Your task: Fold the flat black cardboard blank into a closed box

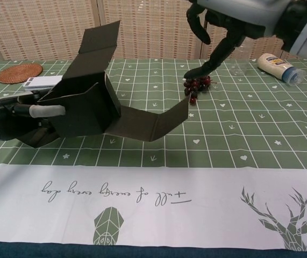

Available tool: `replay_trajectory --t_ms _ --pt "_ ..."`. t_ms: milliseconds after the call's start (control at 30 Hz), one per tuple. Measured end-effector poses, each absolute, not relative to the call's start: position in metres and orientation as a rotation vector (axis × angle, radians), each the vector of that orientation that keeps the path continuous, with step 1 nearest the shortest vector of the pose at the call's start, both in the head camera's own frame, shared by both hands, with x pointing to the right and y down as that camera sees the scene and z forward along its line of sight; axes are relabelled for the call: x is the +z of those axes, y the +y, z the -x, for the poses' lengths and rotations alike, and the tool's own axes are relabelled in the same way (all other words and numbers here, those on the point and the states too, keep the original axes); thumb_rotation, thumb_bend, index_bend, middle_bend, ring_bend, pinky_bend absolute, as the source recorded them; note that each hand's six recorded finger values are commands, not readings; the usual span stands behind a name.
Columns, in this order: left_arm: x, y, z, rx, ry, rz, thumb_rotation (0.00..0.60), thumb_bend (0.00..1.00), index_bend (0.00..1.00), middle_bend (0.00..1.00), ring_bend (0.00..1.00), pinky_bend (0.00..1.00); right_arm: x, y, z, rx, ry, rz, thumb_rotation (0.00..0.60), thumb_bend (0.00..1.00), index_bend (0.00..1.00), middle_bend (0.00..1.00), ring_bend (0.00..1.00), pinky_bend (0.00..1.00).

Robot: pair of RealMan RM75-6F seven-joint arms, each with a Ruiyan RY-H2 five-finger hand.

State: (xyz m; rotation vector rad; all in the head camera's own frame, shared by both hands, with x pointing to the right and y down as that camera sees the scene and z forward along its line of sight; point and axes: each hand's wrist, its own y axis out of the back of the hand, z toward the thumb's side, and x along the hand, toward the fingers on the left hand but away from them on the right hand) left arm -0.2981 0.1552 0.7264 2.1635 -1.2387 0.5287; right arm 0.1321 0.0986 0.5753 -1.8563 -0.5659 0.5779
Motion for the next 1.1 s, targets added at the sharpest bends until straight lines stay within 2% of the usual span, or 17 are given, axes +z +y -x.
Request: replay_trajectory --t_ms 267,433,800,1100 --pt "0.717 0.138 0.313 0.501 -1.262 -2.105 0.600 0.11 0.21 0.19 0.63 0.72 0.579 0.110 -0.148 0.589 -0.604 1.857 0.600 0.09 0.00 0.09 0.70 0.99" --pt "0.708 0.128 0.319 0.473 -1.262 -2.076 0.600 0.11 0.21 0.19 0.63 0.72 0.592 0.119 -0.146 0.596 -0.612 1.819 0.600 0.09 0.00 0.09 0.70 0.99" --pt "0.690 0.122 0.315 0.437 -1.217 -2.053 0.600 0.11 0.21 0.19 0.63 0.72 0.623 0.133 -0.115 0.534 -0.701 1.771 0.600 0.09 0.00 0.06 0.65 0.99" --pt "0.682 0.124 0.314 0.446 -1.160 -2.072 0.600 0.11 0.21 0.19 0.63 0.72 0.630 0.127 -0.087 0.414 -0.782 1.716 0.600 0.09 0.00 0.04 0.63 0.99"
